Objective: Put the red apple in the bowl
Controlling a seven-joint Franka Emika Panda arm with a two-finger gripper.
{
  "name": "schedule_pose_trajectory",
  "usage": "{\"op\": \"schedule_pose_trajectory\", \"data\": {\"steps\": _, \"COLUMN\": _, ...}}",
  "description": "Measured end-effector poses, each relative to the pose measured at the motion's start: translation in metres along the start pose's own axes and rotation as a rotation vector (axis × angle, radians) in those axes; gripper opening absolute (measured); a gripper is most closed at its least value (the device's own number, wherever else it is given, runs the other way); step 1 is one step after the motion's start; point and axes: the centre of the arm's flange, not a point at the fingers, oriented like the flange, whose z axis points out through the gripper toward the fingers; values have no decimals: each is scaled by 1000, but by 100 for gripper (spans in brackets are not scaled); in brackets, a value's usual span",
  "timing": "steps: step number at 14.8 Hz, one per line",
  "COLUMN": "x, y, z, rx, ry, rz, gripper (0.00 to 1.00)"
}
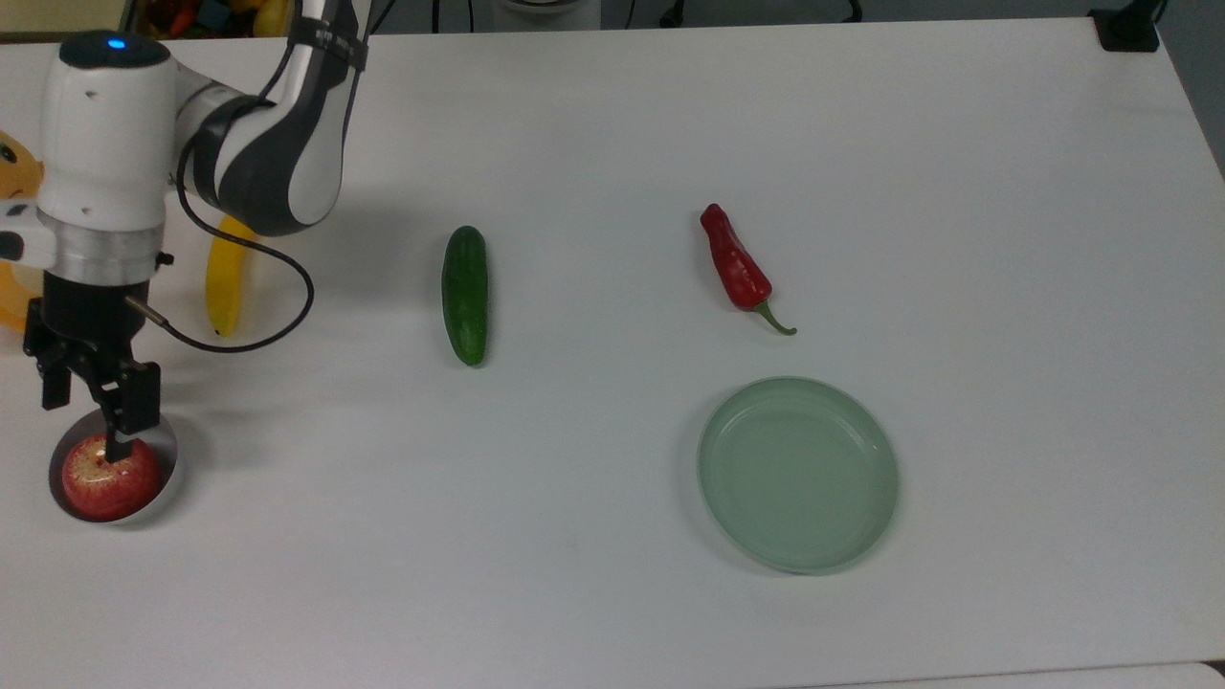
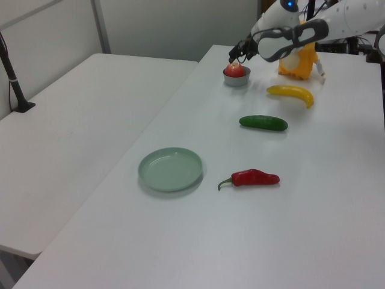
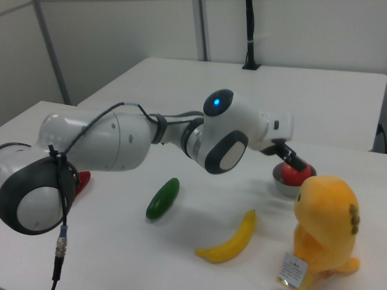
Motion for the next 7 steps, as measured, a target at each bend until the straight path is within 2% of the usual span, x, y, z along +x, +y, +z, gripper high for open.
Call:
{"op": "schedule_pose_trajectory", "data": {"steps": 2, "x": 19, "y": -3, "z": -29, "rx": 15, "ry": 32, "rz": 10, "gripper": 100}}
{"op": "schedule_pose_trajectory", "data": {"steps": 4, "x": 30, "y": -6, "z": -58, "rx": 28, "ry": 19, "rz": 20, "gripper": 100}}
{"op": "schedule_pose_trajectory", "data": {"steps": 5, "x": 35, "y": -8, "z": -74, "rx": 32, "ry": -8, "rz": 25, "gripper": 100}}
{"op": "schedule_pose_trajectory", "data": {"steps": 7, "x": 46, "y": -20, "z": -132, "rx": 49, "ry": -121, "rz": 18, "gripper": 100}}
